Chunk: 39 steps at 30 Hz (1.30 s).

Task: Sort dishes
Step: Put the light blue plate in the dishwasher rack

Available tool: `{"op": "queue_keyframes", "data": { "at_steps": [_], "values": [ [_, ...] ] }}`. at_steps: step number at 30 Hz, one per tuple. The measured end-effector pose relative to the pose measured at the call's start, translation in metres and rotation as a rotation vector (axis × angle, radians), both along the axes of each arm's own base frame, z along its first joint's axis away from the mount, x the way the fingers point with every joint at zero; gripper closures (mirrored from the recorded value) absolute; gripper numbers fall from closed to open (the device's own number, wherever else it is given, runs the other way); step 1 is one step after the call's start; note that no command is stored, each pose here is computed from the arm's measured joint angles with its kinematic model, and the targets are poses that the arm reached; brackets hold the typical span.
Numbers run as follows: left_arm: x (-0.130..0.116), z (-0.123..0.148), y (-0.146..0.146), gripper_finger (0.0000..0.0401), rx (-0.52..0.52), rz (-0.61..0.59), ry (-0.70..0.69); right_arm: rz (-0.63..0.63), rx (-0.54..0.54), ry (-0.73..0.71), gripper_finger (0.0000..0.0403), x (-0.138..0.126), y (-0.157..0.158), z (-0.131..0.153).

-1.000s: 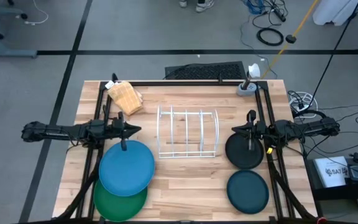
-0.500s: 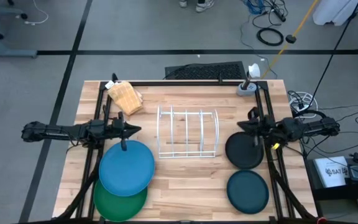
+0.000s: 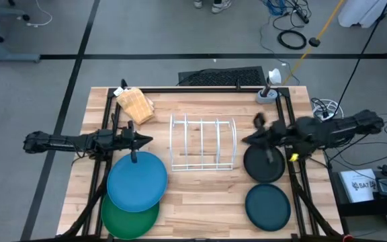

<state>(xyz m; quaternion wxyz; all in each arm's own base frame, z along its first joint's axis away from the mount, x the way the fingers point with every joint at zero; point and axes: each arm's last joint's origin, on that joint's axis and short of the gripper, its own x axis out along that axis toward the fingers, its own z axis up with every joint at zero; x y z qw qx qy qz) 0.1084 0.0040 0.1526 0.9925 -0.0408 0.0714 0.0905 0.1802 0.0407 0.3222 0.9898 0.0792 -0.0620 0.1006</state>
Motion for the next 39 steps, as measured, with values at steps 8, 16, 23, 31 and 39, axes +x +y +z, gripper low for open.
{"op": "queue_keyframes", "data": {
  "at_steps": [8, 16, 23, 31, 39],
  "values": [
    [0.0, 0.0, 0.001, 0.0381, 0.001, 0.022, -0.002, 0.181, -0.214, 0.19, 0.0403, 0.115, 0.058, 0.019],
    [0.0, 0.001, 0.0, 0.0381, -0.178, 0.036, -0.04, 0.278, -0.534, 0.347, 0.0403, 0.214, 0.115, -0.012],
    [0.001, 0.004, -0.002, 0.0381, -0.265, -0.048, -0.077, 0.311, -0.697, 0.377, 0.0399, 0.271, 0.142, -0.048],
    [0.001, 0.005, -0.005, 0.0381, -0.281, -0.124, -0.077, 0.205, -0.877, 0.571, 0.0331, 0.32, 0.156, -0.098],
    [0.001, 0.005, -0.004, 0.0381, -0.249, -0.122, -0.078, 0.147, -0.979, 0.66, 0.0242, 0.343, 0.162, -0.139]
  ]
}}
